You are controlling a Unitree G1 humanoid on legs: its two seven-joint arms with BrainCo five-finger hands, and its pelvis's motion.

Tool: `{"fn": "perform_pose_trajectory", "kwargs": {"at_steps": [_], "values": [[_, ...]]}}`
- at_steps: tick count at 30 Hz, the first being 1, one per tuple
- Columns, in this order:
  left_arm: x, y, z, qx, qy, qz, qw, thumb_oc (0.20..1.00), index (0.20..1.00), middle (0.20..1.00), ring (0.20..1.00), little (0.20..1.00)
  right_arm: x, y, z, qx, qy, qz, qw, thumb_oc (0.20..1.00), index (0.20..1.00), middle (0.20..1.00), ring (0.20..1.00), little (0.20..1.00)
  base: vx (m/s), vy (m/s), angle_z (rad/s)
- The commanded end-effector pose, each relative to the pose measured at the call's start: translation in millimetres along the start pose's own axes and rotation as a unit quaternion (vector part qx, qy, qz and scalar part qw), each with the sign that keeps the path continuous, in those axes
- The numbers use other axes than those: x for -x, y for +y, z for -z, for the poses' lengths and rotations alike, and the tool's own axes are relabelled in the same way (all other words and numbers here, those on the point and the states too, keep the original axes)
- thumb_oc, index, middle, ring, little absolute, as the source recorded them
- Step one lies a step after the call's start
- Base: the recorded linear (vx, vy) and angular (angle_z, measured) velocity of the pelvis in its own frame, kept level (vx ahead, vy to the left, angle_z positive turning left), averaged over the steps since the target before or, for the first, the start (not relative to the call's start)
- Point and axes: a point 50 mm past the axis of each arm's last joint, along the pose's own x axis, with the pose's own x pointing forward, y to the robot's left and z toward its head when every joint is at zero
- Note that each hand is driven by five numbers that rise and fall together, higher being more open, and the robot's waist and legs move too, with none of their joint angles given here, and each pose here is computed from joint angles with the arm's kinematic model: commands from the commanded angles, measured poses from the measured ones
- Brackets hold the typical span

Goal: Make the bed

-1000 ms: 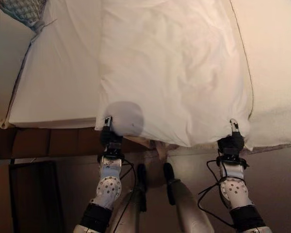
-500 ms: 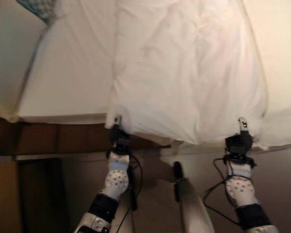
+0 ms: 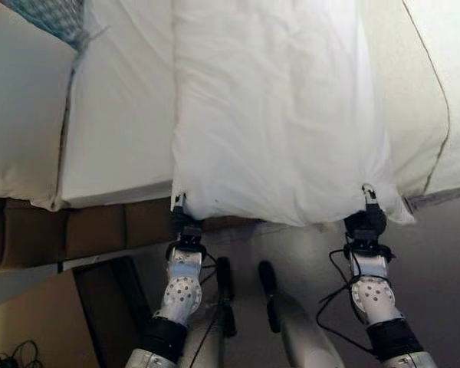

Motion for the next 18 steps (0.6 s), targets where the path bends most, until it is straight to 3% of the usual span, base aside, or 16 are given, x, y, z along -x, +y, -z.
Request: {"fn": "perform_pose_trajectory", "kwargs": {"at_steps": [1,8,18], "values": [[4,-2,-48,-0.014,-0.112,0.027,0.993,0.200,0.200,0.200,0.200,0.200,8,-7,-13,0.013,-0.029,0.001,0.999,0.200,0.200,0.200,0.200,0.200,-0.03,-0.085,0.69],[-6,-26,-61,-0.017,-0.152,0.054,0.987,0.200,0.200,0.200,0.200,0.200,-20,11,-24,0.033,-0.066,-0.003,0.997,0.200,0.200,0.200,0.200,0.200,0.00,0.032,-0.04],[-11,-103,-100,-0.084,-0.219,0.198,0.952,0.200,0.200,0.200,0.200,0.200,-36,108,-40,0.066,-0.097,-0.177,0.977,0.200,0.200,0.200,0.200,0.200,0.00,0.266,0.00]]}}
